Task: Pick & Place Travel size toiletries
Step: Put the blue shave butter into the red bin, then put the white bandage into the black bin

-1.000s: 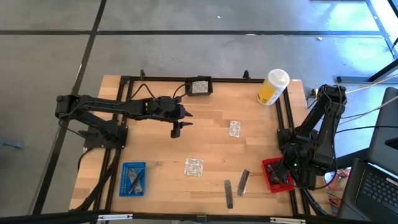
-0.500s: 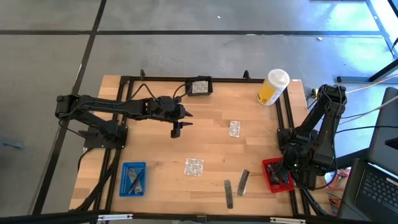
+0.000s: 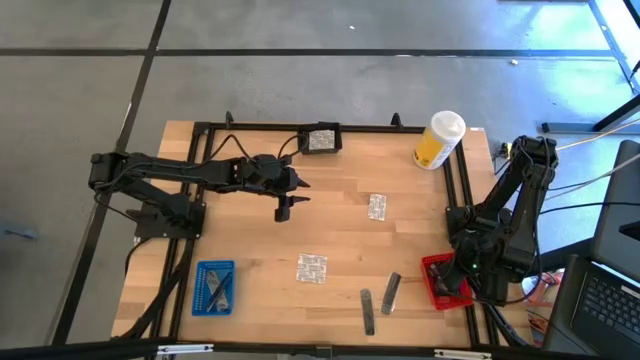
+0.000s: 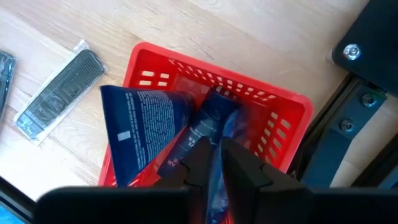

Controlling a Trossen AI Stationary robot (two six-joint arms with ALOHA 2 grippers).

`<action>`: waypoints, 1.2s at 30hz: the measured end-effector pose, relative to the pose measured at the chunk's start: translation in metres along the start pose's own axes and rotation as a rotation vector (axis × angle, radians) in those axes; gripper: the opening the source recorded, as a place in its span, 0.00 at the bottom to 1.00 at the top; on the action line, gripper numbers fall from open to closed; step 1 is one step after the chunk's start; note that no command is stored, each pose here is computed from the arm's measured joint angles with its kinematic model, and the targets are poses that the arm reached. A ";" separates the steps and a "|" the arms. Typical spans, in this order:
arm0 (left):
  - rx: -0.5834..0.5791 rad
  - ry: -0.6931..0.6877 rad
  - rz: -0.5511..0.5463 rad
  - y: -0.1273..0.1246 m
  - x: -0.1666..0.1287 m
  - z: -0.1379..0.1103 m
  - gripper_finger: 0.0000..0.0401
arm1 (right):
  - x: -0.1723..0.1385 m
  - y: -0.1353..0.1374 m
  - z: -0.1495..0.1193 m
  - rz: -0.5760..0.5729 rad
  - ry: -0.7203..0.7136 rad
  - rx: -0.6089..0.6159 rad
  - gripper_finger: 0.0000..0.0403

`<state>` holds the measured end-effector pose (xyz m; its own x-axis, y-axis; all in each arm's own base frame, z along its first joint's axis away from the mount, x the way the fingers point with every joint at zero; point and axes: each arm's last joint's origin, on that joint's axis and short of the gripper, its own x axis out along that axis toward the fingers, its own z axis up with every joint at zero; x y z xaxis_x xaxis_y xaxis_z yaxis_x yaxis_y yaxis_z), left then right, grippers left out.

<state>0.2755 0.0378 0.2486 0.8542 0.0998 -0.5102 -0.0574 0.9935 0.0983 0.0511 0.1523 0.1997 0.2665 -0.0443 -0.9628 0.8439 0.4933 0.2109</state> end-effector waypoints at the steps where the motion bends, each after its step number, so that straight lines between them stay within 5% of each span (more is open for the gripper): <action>1: 0.000 0.000 0.000 0.000 0.000 0.000 0.41 | 0.000 0.000 0.000 0.000 -0.001 0.002 0.12; 14: 0.000 0.000 0.000 0.000 0.000 0.000 0.41 | 0.000 0.000 0.000 -0.001 0.002 0.002 0.21; 29: 0.000 0.000 0.000 0.000 0.000 0.000 0.41 | -0.004 0.004 -0.003 -0.004 0.059 -0.015 0.11; 36: 0.000 0.000 0.000 0.000 0.000 0.000 0.41 | -0.051 0.023 0.010 0.160 -0.144 -0.121 0.01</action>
<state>0.2755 0.0378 0.2486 0.8543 0.0998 -0.5101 -0.0574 0.9935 0.0983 0.0615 0.1574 0.2548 0.4632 -0.0761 -0.8830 0.7258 0.6043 0.3287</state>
